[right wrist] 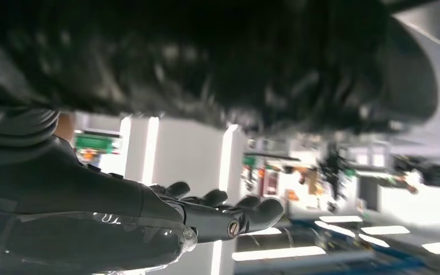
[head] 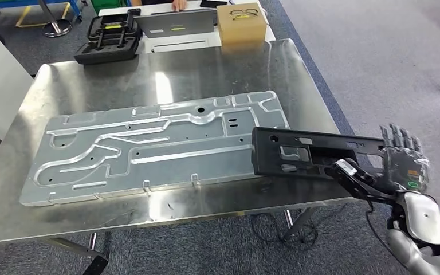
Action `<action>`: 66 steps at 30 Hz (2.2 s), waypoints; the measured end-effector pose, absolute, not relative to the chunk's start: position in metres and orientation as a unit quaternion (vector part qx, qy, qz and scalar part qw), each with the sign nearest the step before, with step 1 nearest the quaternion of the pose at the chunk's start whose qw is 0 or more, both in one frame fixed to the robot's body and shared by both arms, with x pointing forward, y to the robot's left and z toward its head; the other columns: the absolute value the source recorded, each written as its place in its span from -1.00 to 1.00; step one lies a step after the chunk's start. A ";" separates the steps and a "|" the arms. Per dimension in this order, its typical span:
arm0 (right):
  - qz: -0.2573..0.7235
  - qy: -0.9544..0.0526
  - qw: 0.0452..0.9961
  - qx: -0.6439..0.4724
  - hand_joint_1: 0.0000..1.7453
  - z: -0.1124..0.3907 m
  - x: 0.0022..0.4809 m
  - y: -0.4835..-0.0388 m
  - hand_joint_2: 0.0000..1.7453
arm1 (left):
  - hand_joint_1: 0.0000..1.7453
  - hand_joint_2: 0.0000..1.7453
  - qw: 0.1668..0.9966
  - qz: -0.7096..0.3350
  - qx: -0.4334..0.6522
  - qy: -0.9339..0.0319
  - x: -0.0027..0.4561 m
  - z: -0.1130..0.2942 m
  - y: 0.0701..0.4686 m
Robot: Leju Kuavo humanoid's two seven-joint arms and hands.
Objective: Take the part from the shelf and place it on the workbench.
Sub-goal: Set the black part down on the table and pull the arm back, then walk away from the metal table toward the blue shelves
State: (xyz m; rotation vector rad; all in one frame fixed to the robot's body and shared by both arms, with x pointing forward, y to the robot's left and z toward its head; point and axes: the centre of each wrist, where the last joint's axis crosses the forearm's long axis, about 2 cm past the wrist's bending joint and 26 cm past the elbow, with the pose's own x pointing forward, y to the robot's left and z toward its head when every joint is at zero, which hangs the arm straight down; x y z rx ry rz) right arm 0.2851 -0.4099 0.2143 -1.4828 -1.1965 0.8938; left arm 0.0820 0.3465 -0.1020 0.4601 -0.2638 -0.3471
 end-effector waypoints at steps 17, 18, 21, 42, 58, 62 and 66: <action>0.384 -0.566 0.434 -0.586 -1.00 0.227 0.287 -0.356 -1.00 | -1.00 -1.00 0.951 -0.171 0.223 -0.129 0.084 -0.102 0.344; 0.384 -0.568 0.434 -0.584 -1.00 0.227 0.287 -0.354 -1.00 | -1.00 -1.00 0.951 -0.171 0.222 -0.129 0.084 -0.102 0.343; 0.384 -0.574 0.428 -0.583 -1.00 0.227 0.286 -0.349 -1.00 | -1.00 -1.00 0.952 -0.171 0.222 -0.125 0.084 -0.102 0.343; 0.206 -0.699 0.482 -0.486 -1.00 0.245 0.279 -0.333 0.50 | -1.00 -1.00 0.954 -0.163 0.229 -0.109 0.084 -0.102 0.339; -0.032 -0.829 0.499 -0.249 -1.00 0.255 0.249 -0.345 -1.00 | -1.00 -1.00 0.953 -0.146 0.237 -0.116 0.081 -0.103 0.339; -0.098 -0.842 0.490 -0.206 -1.00 0.258 0.237 -0.348 -1.00 | -1.00 -1.00 0.955 -0.134 0.238 -0.113 0.079 -0.103 0.339; -0.117 -0.839 0.491 -0.205 -1.00 0.257 0.229 -0.350 -1.00 | -1.00 -1.00 0.955 -0.129 0.240 -0.114 0.079 -0.103 0.339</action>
